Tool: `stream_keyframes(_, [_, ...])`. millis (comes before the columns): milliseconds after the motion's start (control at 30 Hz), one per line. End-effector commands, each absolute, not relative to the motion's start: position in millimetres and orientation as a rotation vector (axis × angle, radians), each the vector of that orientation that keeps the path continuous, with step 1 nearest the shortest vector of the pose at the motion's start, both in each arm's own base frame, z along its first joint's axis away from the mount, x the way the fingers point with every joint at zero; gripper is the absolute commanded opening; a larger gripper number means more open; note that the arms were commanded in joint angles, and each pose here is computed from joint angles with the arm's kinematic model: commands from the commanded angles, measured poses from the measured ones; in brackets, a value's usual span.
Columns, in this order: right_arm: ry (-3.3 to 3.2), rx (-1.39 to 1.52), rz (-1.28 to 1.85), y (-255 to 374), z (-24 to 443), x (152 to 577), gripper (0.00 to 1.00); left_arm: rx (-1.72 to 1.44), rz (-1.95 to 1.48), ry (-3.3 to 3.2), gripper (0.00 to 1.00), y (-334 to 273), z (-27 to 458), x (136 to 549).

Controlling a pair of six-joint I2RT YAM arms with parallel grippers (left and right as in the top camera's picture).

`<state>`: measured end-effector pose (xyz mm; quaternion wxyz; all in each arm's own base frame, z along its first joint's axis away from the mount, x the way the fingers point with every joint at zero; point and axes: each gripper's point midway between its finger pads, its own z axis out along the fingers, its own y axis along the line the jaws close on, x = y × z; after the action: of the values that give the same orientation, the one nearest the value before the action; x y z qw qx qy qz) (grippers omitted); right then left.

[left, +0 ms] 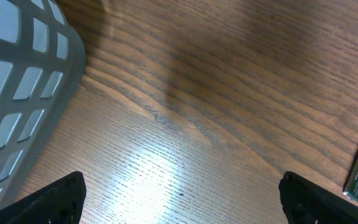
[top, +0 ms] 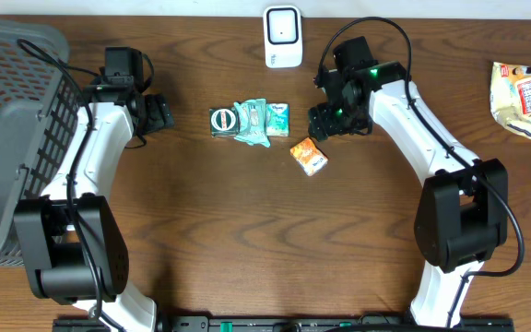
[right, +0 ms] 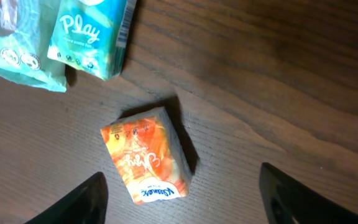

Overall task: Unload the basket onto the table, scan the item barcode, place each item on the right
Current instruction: 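Position the right gripper above the orange tissue pack, then grasp the orange tissue pack with the right gripper and lift it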

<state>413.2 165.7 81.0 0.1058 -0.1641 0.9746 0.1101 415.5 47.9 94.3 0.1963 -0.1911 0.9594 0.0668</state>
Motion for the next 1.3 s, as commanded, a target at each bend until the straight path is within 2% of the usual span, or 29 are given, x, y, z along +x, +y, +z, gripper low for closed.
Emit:
stream_keyframes(0, [2.871,-0.52,0.316,169,76,411,0.69,-0.519,0.2,2.696,0.97,49,92,414])
stream_keyframes(267, [2.872,-0.498,0.372,166,73,415,0.67,-0.519,0.2,2.696,0.98,49,92,414])
stream_keyframes(867, [2.89,-0.638,0.946,186,29,394,0.62,-0.519,0.2,2.696,0.98,49,92,414])
stream_keyframes(1033, [2.904,-0.641,0.953,186,29,390,0.58,-0.519,0.2,2.696,0.98,49,92,414])
stream_keyframes(1267, [2.922,-0.617,0.957,185,13,382,0.58,-0.519,0.2,2.696,0.98,49,92,414])
